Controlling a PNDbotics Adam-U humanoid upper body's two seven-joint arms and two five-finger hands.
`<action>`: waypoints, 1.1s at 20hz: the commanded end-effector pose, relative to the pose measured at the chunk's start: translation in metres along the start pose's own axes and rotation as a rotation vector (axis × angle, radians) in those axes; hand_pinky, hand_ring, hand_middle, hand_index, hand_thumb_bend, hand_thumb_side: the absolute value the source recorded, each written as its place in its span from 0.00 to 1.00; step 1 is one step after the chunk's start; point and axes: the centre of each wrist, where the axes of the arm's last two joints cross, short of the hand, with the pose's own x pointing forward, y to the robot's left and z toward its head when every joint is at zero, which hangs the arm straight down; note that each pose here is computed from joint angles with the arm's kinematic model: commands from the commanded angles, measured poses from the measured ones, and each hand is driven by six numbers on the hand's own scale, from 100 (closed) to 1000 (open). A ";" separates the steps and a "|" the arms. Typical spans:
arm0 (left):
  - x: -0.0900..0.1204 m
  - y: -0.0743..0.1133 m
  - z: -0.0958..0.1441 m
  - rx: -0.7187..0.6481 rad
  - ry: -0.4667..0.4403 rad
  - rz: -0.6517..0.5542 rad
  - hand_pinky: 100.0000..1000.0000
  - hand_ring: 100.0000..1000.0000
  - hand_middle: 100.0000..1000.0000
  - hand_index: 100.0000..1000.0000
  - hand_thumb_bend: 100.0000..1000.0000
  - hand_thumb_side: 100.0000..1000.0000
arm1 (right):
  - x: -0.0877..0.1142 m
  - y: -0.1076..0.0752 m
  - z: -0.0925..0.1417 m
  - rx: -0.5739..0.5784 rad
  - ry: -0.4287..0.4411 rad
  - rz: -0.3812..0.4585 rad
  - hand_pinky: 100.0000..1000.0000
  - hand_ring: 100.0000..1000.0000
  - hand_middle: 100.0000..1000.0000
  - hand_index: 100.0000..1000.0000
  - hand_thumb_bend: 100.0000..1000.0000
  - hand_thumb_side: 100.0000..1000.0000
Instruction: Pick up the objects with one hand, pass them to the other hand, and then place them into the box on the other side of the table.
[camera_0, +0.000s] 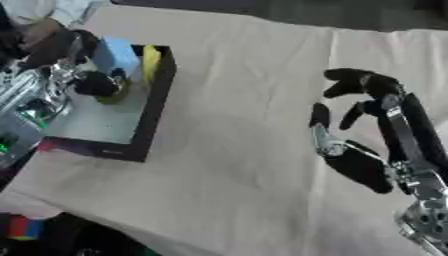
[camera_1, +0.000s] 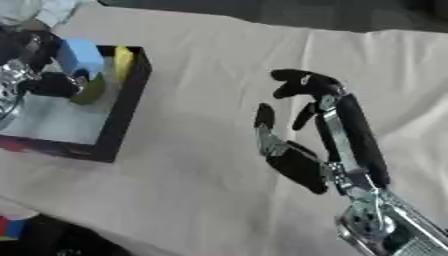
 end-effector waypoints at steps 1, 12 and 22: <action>-0.004 0.006 -0.004 0.016 0.019 -0.041 0.87 0.80 0.65 0.77 0.56 0.06 | 0.006 -0.006 -0.003 -0.019 -0.027 -0.003 0.32 0.66 0.53 0.75 0.00 0.13; -0.009 0.008 -0.009 -0.014 0.070 -0.124 0.97 0.87 0.72 0.84 0.48 0.51 | 0.004 -0.006 -0.001 -0.024 -0.025 -0.006 0.32 0.66 0.53 0.75 0.00 0.15; 0.029 0.040 0.049 0.162 -0.403 0.447 0.74 0.69 0.59 0.81 0.00 0.62 | -0.008 -0.033 -0.005 -0.155 -0.002 -0.035 0.33 0.70 0.57 0.78 0.00 0.42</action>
